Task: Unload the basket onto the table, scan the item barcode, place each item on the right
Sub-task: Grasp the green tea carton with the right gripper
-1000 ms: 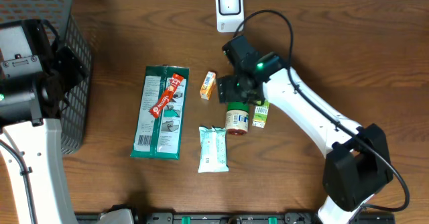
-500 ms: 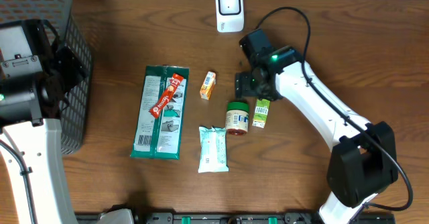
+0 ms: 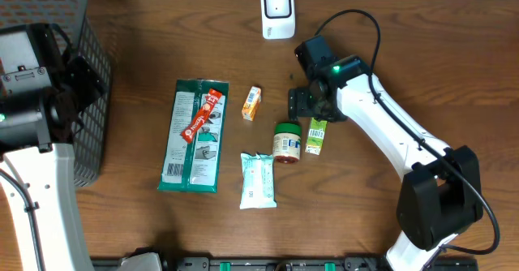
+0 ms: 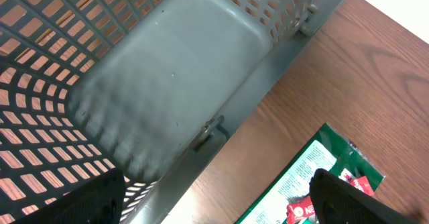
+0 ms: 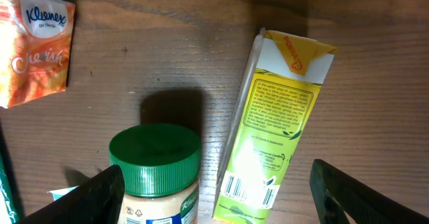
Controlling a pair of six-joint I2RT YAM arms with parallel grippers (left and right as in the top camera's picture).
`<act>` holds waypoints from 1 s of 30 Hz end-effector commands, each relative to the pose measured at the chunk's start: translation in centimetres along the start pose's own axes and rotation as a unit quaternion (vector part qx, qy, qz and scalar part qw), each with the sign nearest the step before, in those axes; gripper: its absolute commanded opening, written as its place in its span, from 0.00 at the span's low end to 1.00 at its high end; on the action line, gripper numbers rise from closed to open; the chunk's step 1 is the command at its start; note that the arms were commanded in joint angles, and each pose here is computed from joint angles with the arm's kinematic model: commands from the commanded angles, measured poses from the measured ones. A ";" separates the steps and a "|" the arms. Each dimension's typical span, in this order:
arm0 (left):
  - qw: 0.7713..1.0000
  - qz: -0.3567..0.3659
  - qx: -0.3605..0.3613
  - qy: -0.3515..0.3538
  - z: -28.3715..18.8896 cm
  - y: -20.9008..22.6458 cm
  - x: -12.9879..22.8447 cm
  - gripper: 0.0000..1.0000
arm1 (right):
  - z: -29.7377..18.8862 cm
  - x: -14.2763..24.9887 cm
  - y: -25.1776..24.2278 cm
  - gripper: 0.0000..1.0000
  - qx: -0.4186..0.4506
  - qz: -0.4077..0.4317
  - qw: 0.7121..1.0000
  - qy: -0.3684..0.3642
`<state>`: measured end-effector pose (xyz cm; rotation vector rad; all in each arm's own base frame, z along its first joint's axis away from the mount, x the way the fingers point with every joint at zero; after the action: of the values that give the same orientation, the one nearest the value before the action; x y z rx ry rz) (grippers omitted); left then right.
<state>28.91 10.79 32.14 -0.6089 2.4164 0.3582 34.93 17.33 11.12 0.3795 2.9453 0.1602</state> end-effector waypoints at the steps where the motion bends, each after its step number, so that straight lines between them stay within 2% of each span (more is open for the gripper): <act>1: 1.000 0.003 -0.007 -0.001 0.1 0.3 -0.2 0.88 | 0.3 0.3 0.2 0.84 0.003 0.001 1.000 0.000; 9: 1.000 0.003 -0.007 -0.001 0.1 0.3 -0.2 0.88 | 0.2 -2.0 -1.0 0.85 0.024 0.055 0.997 -0.050; 17: 1.000 0.003 -0.007 -0.001 0.1 0.3 -0.2 0.88 | 0.1 -4.3 -2.5 0.86 0.012 0.124 0.990 -0.068; 30: 1.000 0.003 -0.007 -0.001 0.1 0.3 -0.2 0.88 | 2.1 -4.2 -3.2 0.88 0.010 0.140 0.990 -0.031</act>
<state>28.91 10.79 32.14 -0.6090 2.4168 0.3583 38.64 13.51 11.13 0.7419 2.7817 0.1639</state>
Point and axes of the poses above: each gripper's point midway between its finger pads, its own z axis out along the fingers, its own y axis along the line the jaws close on, x = y × z, the point moved 2 cm from there along -z, back along the fingers, and after that the axes turned 13 degrees about z, right-handed, at the moved point
